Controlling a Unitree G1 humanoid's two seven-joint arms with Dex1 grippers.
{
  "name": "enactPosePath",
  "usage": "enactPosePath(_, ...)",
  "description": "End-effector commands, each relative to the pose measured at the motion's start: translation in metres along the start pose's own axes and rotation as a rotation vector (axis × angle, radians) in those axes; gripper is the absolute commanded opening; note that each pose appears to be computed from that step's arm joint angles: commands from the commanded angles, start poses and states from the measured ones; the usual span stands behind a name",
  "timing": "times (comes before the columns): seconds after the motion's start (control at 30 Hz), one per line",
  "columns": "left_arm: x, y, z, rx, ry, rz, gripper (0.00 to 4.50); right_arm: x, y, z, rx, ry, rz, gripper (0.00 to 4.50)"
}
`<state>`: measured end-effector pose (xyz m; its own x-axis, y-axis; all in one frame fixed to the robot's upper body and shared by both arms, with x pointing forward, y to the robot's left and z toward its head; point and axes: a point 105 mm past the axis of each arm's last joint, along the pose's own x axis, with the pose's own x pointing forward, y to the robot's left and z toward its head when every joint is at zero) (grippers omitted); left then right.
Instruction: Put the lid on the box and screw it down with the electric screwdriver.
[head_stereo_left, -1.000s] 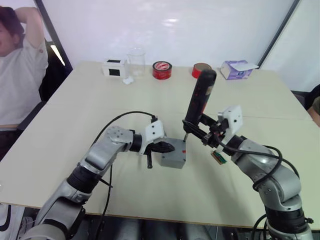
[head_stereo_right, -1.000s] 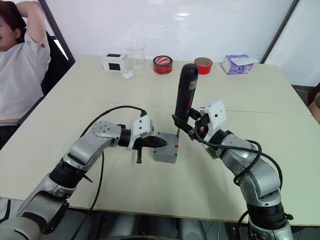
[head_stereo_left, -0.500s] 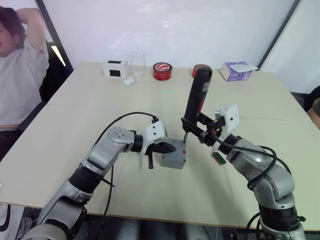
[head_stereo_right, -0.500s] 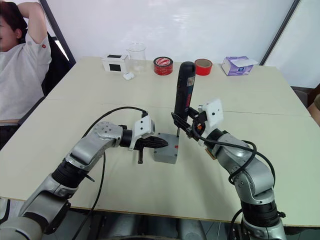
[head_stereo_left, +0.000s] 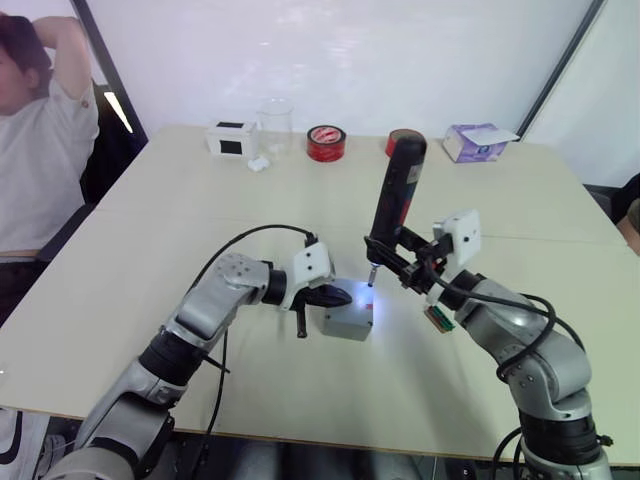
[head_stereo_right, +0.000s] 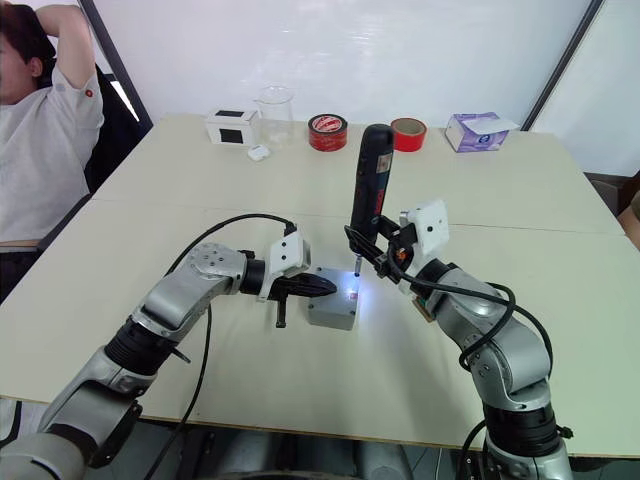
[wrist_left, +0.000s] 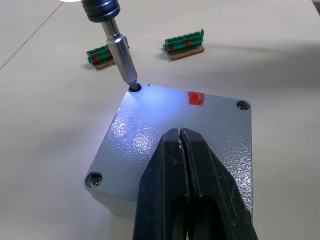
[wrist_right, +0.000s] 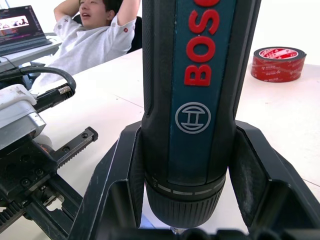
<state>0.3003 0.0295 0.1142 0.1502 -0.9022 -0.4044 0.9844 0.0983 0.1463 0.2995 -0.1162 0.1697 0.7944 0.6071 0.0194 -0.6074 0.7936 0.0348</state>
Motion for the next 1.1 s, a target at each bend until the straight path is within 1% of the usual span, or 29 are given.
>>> enactPosePath(0.03, 0.002, -0.003, -0.015, -0.023, 0.056, -0.010, 0.00, -0.007, -0.008, -0.042, 0.062, 0.163, -0.037, 1.75)
enactPosePath(0.23, 0.003, -0.004, -0.014, -0.024, 0.052, -0.013, 0.00, -0.008, -0.010, -0.026, 0.017, 0.108, -0.027, 1.75)
enactPosePath(0.27, 0.003, -0.004, -0.014, -0.024, 0.052, -0.014, 0.00, -0.008, -0.011, -0.020, 0.007, 0.089, -0.024, 1.75)
enactPosePath(0.4, 0.004, -0.006, -0.014, -0.025, 0.050, -0.019, 0.00, -0.010, -0.014, 0.011, -0.036, 0.000, 0.007, 1.75)
enactPosePath(0.5, 0.005, -0.007, -0.015, -0.026, 0.050, -0.021, 0.00, -0.014, -0.012, 0.038, -0.074, -0.055, 0.056, 1.75)
enactPosePath(0.7, 0.003, -0.013, -0.019, -0.038, 0.057, -0.035, 0.00, -0.022, -0.010, 0.104, -0.135, -0.159, 0.152, 1.75)
enactPosePath(0.8, 0.003, -0.014, -0.020, -0.036, 0.059, -0.037, 0.00, -0.026, -0.013, 0.122, -0.122, -0.179, 0.174, 1.75)
enactPosePath(0.87, 0.004, -0.014, -0.018, -0.045, 0.042, -0.030, 0.00, -0.027, -0.017, 0.136, -0.092, -0.206, 0.179, 1.75)
enactPosePath(0.9, 0.004, -0.014, -0.014, -0.056, 0.016, -0.022, 0.00, -0.028, -0.022, 0.143, -0.068, -0.216, 0.170, 1.75)
enactPosePath(0.93, 0.004, -0.011, -0.004, -0.087, -0.043, -0.002, 0.00, -0.029, -0.031, 0.149, -0.021, -0.213, 0.144, 1.75)
enactPosePath(0.97, 0.003, -0.006, 0.011, -0.137, -0.136, 0.028, 0.00, -0.030, -0.046, 0.152, 0.014, -0.179, 0.087, 1.75)
enactPosePath(1.0, -0.002, 0.000, 0.026, -0.189, -0.227, 0.063, 0.00, -0.034, -0.057, 0.147, 0.082, -0.082, 0.078, 1.75)
enactPosePath(1.03, -0.007, 0.004, 0.037, -0.220, -0.286, 0.081, 0.00, -0.040, -0.070, 0.140, 0.147, 0.016, 0.051, 1.75)
enactPosePath(1.1, -0.017, 0.005, 0.050, -0.228, -0.325, 0.073, 0.00, -0.052, -0.094, 0.133, 0.222, 0.131, -0.032, 1.75)
